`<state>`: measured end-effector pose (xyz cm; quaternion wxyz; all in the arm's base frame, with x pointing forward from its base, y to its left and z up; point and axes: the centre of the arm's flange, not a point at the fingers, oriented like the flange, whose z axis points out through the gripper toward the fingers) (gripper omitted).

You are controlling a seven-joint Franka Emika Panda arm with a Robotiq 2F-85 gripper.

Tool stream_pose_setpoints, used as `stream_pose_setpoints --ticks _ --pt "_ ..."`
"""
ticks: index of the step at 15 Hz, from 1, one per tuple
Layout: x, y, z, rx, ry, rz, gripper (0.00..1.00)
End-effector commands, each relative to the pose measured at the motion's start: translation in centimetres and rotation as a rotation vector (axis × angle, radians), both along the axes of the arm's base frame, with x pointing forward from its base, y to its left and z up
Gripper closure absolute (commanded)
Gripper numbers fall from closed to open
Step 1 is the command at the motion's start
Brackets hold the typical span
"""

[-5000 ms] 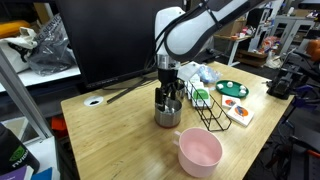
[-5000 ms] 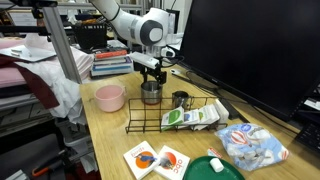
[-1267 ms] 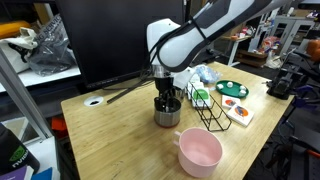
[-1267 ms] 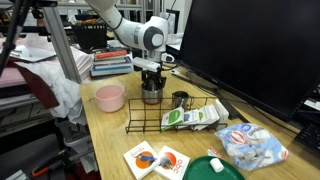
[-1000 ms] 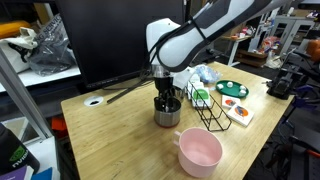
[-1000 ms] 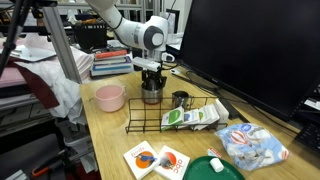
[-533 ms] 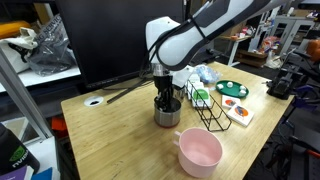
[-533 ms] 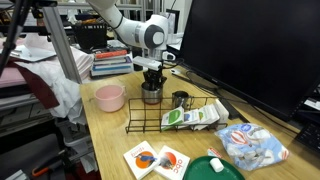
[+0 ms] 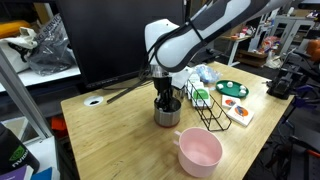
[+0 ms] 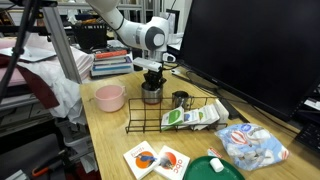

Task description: Pick the object in the silver bowl and put it in the pink cup

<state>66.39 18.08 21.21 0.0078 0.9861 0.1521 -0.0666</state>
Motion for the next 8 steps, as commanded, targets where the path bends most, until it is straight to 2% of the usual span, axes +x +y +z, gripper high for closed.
stream_pose_setpoints --ticks 1,3,8 --pt "0.76 0.21 0.19 -0.024 0.012 0.009 0.54" --pt "0.79 0.17 0.29 -0.023 0.01 0.007 0.47" --pt "0.96 0.17 0.53 -0.021 0.013 0.006 0.13"
